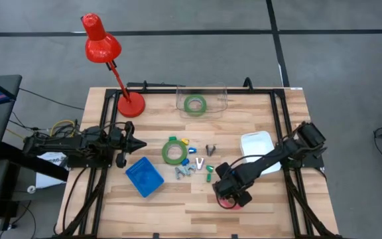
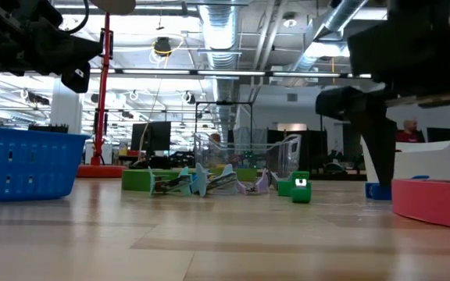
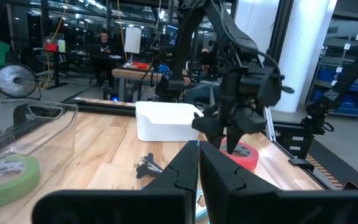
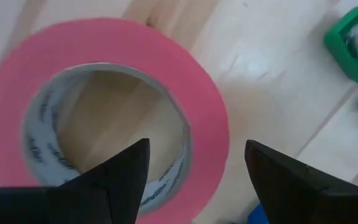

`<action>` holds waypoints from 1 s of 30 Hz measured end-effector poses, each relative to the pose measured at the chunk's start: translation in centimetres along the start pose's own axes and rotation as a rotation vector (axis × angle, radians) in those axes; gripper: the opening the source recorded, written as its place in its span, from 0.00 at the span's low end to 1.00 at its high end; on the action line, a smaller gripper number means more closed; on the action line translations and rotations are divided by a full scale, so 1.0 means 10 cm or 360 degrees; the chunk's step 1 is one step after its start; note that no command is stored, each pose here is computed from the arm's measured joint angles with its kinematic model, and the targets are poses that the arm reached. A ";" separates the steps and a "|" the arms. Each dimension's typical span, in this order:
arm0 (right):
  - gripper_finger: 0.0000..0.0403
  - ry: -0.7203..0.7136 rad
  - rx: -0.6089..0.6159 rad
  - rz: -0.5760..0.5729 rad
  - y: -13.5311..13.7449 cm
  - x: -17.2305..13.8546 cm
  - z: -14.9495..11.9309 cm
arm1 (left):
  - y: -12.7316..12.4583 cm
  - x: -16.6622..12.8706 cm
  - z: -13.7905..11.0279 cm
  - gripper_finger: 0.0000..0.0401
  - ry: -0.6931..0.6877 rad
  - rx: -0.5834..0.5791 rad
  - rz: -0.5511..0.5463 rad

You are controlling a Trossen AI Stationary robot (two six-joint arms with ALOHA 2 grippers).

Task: Pick and place Stapler, Stapler remover, tape
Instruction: Put the pink tape into the transparent bin

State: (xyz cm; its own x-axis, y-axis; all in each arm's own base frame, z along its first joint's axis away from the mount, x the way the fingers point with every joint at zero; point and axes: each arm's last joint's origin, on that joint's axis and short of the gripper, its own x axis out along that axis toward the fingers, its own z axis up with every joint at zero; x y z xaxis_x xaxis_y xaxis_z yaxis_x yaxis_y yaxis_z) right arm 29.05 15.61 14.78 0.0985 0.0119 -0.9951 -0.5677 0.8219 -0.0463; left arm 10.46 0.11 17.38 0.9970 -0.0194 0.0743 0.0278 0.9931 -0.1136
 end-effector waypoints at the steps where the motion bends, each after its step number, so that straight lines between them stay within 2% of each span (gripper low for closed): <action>1: 0.63 0.0018 0.0002 -0.0012 0.00 0.03 0.00 | 0.00 0.00 0.00 0.02 0.0000 0.0000 0.0000; 8: 0.61 0.0053 0.0050 -0.0028 -0.01 0.09 0.00 | 0.00 0.00 0.00 0.02 -0.0001 0.0000 0.0000; 23: 0.26 0.0069 0.0054 -0.0020 0.00 0.06 -0.02 | 0.00 0.00 0.01 0.02 -0.0012 0.0001 -0.0001; 30: 0.21 0.0078 0.0054 -0.0017 -0.01 0.04 -0.02 | 0.00 0.00 0.01 0.02 -0.0012 0.0001 -0.0001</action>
State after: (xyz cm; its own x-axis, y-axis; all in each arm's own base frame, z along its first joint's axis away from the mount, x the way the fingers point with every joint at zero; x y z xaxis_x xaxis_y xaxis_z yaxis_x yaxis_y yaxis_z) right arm 28.98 15.46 14.34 0.0640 -0.0242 -0.9977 -0.5386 0.8408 -0.0549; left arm 10.45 0.11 17.46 0.9964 -0.0191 0.0820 0.0284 0.9932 -0.1129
